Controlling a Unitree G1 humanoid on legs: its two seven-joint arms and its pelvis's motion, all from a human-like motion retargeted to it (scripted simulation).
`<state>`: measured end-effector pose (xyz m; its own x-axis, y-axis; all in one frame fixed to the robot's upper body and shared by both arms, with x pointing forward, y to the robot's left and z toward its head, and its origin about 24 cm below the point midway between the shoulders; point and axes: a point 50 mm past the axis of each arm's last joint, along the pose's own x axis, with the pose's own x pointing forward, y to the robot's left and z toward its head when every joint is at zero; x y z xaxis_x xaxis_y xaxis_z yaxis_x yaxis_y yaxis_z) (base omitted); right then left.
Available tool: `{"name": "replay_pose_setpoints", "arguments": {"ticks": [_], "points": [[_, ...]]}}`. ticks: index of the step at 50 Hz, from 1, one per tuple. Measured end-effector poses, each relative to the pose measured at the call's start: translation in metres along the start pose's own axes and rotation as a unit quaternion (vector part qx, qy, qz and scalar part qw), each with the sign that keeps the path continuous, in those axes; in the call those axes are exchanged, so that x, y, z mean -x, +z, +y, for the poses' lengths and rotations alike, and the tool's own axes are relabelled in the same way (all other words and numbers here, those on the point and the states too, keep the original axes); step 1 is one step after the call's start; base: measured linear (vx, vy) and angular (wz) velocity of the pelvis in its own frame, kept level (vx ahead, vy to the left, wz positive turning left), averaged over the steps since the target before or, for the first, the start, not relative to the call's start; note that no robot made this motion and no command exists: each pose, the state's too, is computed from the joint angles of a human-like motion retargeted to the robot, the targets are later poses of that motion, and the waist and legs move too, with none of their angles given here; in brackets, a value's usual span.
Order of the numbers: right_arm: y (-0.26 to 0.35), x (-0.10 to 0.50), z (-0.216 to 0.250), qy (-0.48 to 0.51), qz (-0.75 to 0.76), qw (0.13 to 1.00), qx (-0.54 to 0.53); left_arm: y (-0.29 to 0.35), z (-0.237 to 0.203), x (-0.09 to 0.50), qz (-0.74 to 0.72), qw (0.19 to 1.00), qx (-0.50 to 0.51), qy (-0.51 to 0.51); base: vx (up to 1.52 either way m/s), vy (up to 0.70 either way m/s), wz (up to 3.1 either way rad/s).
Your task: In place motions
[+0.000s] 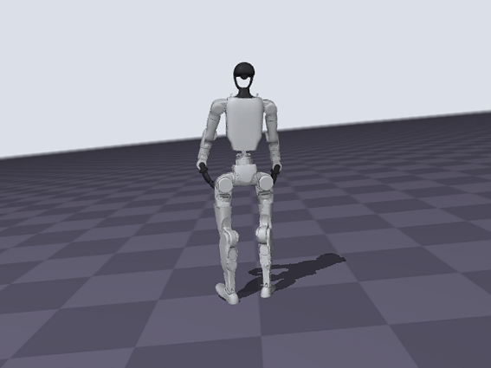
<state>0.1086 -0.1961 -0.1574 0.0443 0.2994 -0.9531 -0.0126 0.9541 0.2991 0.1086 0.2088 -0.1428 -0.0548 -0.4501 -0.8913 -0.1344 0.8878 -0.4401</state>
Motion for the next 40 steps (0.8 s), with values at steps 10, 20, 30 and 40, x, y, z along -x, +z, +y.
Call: {"name": "replay_pose_setpoints", "arguments": {"ticks": [10, 20, 30, 40], "points": [[0.286, 0.192, 0.079, 0.023, -0.471, 0.862, 0.187, 0.245, -0.119, 0.219, -0.445, 0.871, -0.205, 0.044, -0.02, 0.02, 0.00], [0.318, 0.490, 0.160, -0.058, -0.781, 0.557, 0.278, 0.241, -0.232, 0.477, -0.781, 0.563, -0.259, 0.076, 0.10, 0.07, -0.06], [0.196, 0.671, 0.213, -0.125, -0.939, 0.200, 0.249, 0.129, -0.266, 0.621, -0.975, 0.201, -0.085, 0.038, -0.01, 0.02, -0.04], [0.171, 0.695, 0.200, -0.095, -0.964, 0.157, 0.191, 0.119, -0.273, 0.629, -0.976, 0.192, -0.099, -0.014, 0.00, 0.00, 0.06]]}}
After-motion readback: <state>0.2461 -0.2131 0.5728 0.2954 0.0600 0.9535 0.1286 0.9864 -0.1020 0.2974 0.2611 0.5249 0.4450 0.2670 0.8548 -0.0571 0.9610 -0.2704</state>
